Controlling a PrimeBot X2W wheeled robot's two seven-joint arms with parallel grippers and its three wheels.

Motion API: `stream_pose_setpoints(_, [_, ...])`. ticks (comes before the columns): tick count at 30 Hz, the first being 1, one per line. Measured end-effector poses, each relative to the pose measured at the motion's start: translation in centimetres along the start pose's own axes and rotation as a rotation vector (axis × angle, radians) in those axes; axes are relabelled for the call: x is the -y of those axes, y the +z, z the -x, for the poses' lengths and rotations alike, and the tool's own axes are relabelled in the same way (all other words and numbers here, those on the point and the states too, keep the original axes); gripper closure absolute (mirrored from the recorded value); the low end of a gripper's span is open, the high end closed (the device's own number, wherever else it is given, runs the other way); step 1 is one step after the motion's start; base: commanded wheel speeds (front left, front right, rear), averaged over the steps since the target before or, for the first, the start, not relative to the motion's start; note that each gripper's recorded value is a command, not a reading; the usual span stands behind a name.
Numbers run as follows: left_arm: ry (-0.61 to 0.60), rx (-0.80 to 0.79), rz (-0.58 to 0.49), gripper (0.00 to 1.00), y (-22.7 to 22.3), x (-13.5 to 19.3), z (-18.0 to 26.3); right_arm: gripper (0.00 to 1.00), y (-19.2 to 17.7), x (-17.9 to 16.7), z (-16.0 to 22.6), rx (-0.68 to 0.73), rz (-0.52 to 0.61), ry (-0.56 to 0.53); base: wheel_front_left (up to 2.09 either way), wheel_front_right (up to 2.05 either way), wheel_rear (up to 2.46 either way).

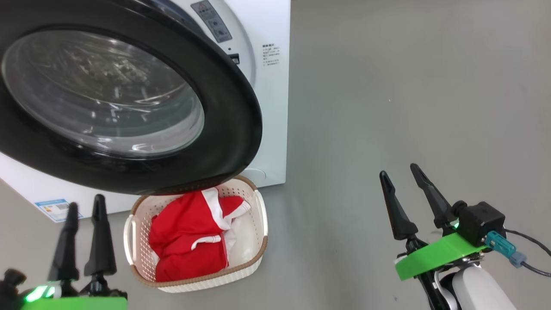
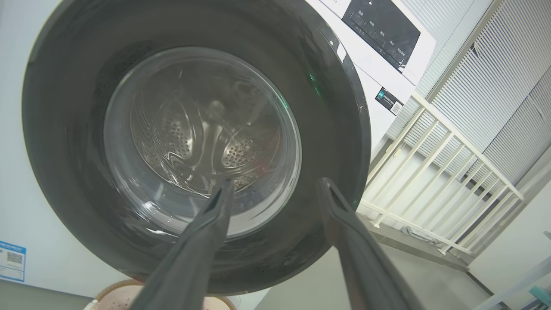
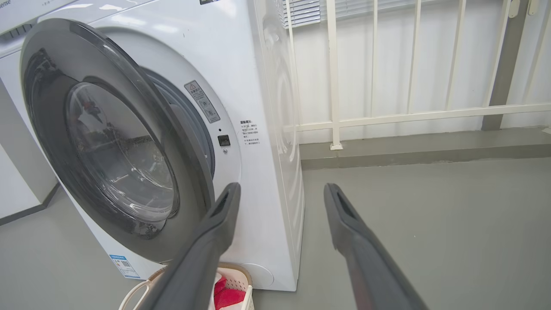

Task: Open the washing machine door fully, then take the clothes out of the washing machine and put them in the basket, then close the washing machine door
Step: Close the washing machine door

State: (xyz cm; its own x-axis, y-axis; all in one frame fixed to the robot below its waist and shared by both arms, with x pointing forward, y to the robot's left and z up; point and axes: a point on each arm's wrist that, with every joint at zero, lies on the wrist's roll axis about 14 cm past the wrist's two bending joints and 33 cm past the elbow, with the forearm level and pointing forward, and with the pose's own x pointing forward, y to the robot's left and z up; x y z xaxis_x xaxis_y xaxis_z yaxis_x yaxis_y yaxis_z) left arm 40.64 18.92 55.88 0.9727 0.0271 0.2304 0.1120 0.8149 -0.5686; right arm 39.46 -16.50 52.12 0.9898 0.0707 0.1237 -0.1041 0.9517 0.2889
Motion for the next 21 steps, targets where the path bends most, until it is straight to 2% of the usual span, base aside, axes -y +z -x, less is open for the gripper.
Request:
stream_pose_setpoints(3, [-0.009,0.027,-0.154,0.0,0.9,0.0,1.0,0.0,-0.1,-0.1,0.5,-0.004,-0.003,-0.001,0.0,0.0,0.0])
stream_pose_setpoints(5, [-0.03,0.007,-0.306,0.0,0.7,0.0,1.9,0.0,-0.1,-0.1,0.8,-0.004,-0.005,-0.003,0.0,0.0,0.0])
stream_pose_setpoints(7, [-0.054,-0.011,-0.415,0.0,0.4,0.3,2.7,0.0,0.0,-0.1,1.0,-0.001,-0.005,-0.002,0.0,0.0,0.0])
stream_pose_setpoints(10, [-0.062,-0.012,-0.452,0.0,0.3,0.9,3.4,0.0,0.3,-0.2,1.0,0.008,-0.005,-0.001,0.0,0.0,0.0])
stream_pose_setpoints(15, [-0.041,-0.095,-0.533,0.0,-1.6,-0.4,5.3,0.0,0.7,-0.2,1.1,0.02,-0.004,-0.001,0.0,0.0,0.0])
stream_pose_setpoints(21, [-0.013,-0.124,-0.519,0.0,-2.3,-1.2,5.9,0.0,0.7,-0.3,1.3,0.019,-0.002,0.003,0.0,0.0,0.0])
